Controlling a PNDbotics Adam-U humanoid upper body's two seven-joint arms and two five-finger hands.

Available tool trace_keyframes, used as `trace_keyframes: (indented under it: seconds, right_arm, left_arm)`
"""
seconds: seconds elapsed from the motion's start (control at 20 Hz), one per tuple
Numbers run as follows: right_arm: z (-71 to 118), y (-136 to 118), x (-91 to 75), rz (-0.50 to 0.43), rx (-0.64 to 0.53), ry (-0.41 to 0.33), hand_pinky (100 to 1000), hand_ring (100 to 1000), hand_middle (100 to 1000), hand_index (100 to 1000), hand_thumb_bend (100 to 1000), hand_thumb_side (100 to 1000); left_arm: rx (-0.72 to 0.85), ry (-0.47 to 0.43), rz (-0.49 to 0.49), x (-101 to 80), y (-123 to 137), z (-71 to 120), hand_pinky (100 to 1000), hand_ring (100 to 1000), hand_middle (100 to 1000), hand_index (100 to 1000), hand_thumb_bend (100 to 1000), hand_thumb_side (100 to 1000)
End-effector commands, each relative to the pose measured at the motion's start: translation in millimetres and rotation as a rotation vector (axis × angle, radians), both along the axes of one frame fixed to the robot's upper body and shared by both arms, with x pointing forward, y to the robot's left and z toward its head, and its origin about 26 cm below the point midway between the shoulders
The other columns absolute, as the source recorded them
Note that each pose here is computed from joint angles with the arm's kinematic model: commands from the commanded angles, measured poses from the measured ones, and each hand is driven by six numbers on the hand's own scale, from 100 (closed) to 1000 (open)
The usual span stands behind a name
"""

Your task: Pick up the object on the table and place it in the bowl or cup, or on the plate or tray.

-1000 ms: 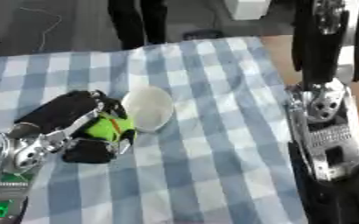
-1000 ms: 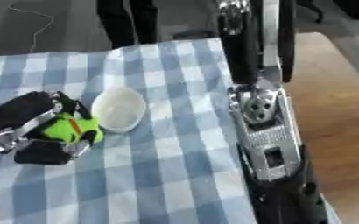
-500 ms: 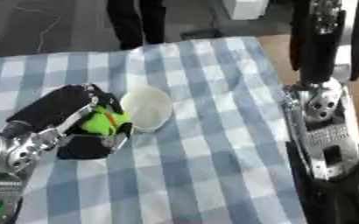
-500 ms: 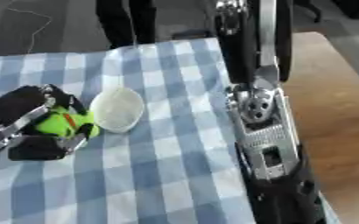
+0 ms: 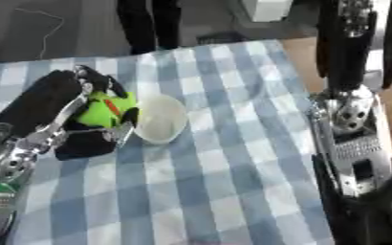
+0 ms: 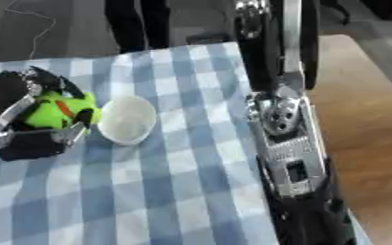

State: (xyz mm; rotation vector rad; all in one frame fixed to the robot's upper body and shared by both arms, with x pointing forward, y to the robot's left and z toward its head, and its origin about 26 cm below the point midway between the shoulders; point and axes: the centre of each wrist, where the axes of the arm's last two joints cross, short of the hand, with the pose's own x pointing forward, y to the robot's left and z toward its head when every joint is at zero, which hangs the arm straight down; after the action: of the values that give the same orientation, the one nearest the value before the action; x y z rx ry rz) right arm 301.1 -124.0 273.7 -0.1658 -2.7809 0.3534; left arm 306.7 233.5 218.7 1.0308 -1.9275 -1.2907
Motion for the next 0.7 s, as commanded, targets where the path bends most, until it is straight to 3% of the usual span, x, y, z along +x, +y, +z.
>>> trace_keyframes:
  seconds: [0.05, 0.35, 0.7]
  right_arm:
    - [5.9, 1.3, -3.4, 0.006, 0.003, -0.029, 550, 457, 584, 651, 100, 925]
    - [6.2, 2.7, -3.9, 0.013, 0.004, -0.031, 550, 457, 584, 651, 100, 925]
    - [6.2, 4.2, -4.4, 0.023, 0.008, -0.029, 550, 457, 584, 651, 100, 925]
  left_arm:
    - [-0.002, -0.087, -0.036, -0.3, -2.2, 8.2, 100, 100, 100, 100, 100, 658]
    - [-0.022, -0.168, -0.092, 17.1, -8.0, -4.7, 100, 100, 100, 100, 100, 665]
    - [-0.017, -0.182, -0.118, 47.2, -13.7, -24.1, 100, 100, 100, 100, 100, 663]
